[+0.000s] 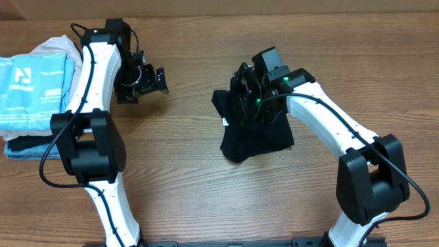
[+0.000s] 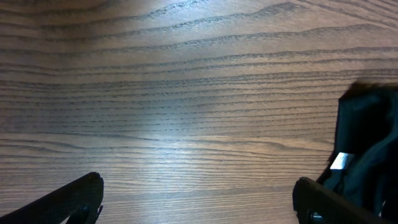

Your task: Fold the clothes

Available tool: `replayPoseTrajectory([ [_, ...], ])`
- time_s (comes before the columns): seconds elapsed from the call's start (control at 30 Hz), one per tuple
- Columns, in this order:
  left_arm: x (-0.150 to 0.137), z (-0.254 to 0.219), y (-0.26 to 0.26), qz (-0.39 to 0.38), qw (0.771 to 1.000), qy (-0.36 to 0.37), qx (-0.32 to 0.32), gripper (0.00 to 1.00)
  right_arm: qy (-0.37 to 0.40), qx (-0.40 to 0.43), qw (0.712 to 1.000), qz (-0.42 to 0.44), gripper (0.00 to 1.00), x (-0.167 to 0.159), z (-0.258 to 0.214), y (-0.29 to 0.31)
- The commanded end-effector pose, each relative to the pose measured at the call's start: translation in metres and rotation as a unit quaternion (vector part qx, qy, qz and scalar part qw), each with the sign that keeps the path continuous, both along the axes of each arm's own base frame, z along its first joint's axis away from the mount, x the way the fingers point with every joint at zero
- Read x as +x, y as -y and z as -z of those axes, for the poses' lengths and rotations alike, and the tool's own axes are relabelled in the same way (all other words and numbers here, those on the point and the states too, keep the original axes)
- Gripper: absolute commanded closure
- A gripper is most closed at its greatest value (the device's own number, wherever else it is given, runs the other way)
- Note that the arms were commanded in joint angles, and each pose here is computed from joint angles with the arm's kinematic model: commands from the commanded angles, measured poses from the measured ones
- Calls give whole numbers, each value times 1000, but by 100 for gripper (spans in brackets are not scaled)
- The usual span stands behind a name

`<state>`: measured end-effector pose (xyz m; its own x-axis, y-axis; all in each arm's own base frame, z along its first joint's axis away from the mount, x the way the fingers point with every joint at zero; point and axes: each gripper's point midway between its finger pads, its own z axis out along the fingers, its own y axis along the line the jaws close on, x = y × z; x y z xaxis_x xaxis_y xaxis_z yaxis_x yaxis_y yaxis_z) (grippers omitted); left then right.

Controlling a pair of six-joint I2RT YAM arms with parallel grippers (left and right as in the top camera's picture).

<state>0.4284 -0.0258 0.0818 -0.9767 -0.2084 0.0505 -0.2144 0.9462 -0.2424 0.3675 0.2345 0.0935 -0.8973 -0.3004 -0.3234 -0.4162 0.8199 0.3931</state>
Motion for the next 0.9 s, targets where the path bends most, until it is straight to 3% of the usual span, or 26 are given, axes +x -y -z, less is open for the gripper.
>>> replayPoseTrajectory([
  [0.0, 2, -6, 6, 13, 1000, 11, -4, 0, -1, 10, 1000, 14, 95, 1, -1, -4],
  [0.07, 1, -6, 6, 13, 1000, 9, -4, 0, -3, 13, 1000, 22, 90, 2, -2, -4],
  [0.33, 1, -6, 6, 13, 1000, 8, -4, 0, -34, 43, 998, 17, 90, -9, -5, -13],
  [0.4, 1, -6, 6, 13, 1000, 8, -5, 0, -56, 88, 995, -3, 68, -18, -14, -26],
  [0.43, 1, -6, 6, 13, 1000, 8, -4, 0, -70, 117, 990, -18, 48, -25, -21, -34],
  [0.47, 1, -6, 6, 13, 1000, 8, -4, 0, -76, 138, 987, -32, 41, -29, -27, -40],
  [0.6, -1, -6, 6, 13, 1000, 5, -4, 0, -62, 154, 986, -2, 43, -1, -51, -5],
  [0.63, 0, -6, 6, 13, 1000, 6, -4, 0, -71, 148, 986, 14, 50, 1, -48, 7],
  [0.67, 0, -6, 6, 13, 1000, 7, -5, 0, -85, 137, 986, 30, 67, 0, -44, 19],
  [0.7, 2, -7, 10, 15, 1000, 10, -10, 19, -91, 110, 989, 31, 87, -5, -35, 34],
  [0.73, 4, -9, 20, 19, 999, 17, -32, 81, -89, 71, 993, 37, 94, -6, -26, 47],
  [0.77, 8, -15, 42, 36, 996, 31, -77, 96, -77, 20, 995, 53, 96, -1, -16, 63],
  [0.87, 14, -28, 104, 104, 981, 70, -151, 96, -51, -17, 996, 66, 96, 9, -11, 74],
])
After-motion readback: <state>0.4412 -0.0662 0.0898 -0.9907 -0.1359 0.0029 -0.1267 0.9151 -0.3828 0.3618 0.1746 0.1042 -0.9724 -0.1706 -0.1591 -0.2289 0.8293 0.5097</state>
